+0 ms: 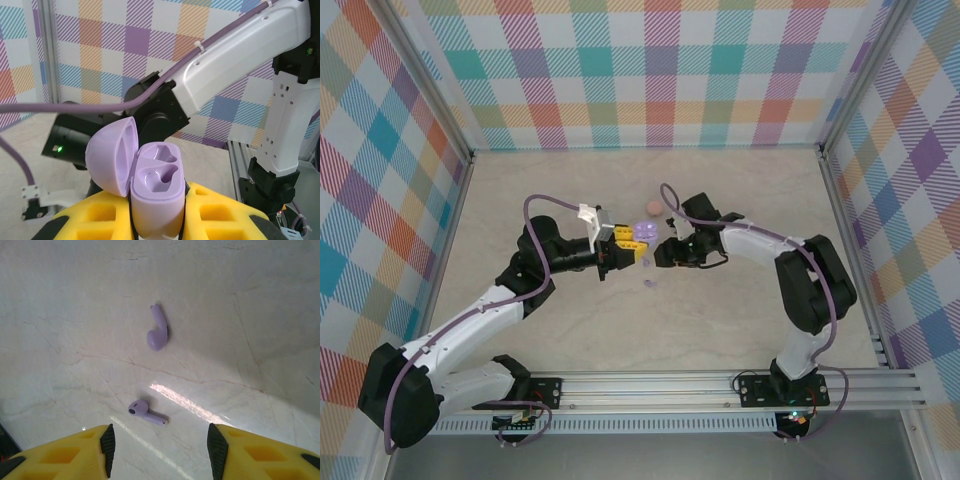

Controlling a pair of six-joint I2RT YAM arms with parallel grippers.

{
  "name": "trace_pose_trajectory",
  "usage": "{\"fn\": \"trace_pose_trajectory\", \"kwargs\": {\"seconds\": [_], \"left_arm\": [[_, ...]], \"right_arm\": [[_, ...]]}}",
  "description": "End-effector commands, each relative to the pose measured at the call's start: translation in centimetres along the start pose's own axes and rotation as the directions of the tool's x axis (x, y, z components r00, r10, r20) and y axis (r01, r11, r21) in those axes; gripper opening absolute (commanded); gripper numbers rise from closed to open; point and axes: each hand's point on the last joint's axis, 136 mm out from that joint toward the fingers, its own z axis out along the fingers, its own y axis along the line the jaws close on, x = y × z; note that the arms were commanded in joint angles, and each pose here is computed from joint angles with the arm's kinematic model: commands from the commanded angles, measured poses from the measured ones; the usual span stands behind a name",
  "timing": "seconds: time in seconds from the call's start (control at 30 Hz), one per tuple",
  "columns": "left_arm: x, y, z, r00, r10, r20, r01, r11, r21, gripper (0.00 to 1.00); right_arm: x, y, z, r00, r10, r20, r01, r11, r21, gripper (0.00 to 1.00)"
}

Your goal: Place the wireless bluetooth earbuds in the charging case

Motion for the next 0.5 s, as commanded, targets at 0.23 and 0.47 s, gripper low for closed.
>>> {"fn": "trace_pose_trajectory", "kwargs": {"seconds": [0.23, 0.47], "left_arm": [[-0.2, -0.4, -0.6, 1.0, 0.0, 0.013, -0.001, 1.0, 0.007, 0.21], [0.0, -0.4, -0.6, 1.0, 0.0, 0.013, 0.0, 1.0, 0.004, 0.21]], "right_arm": [[-2.3, 1.0, 3.6, 1.0, 0.009, -0.018, -0.007, 0.995, 0.105, 0.48], [-2.6, 0.5, 5.1, 0.999, 0.006, -0.048, 0.004, 0.981, 0.196, 0.47]]}}
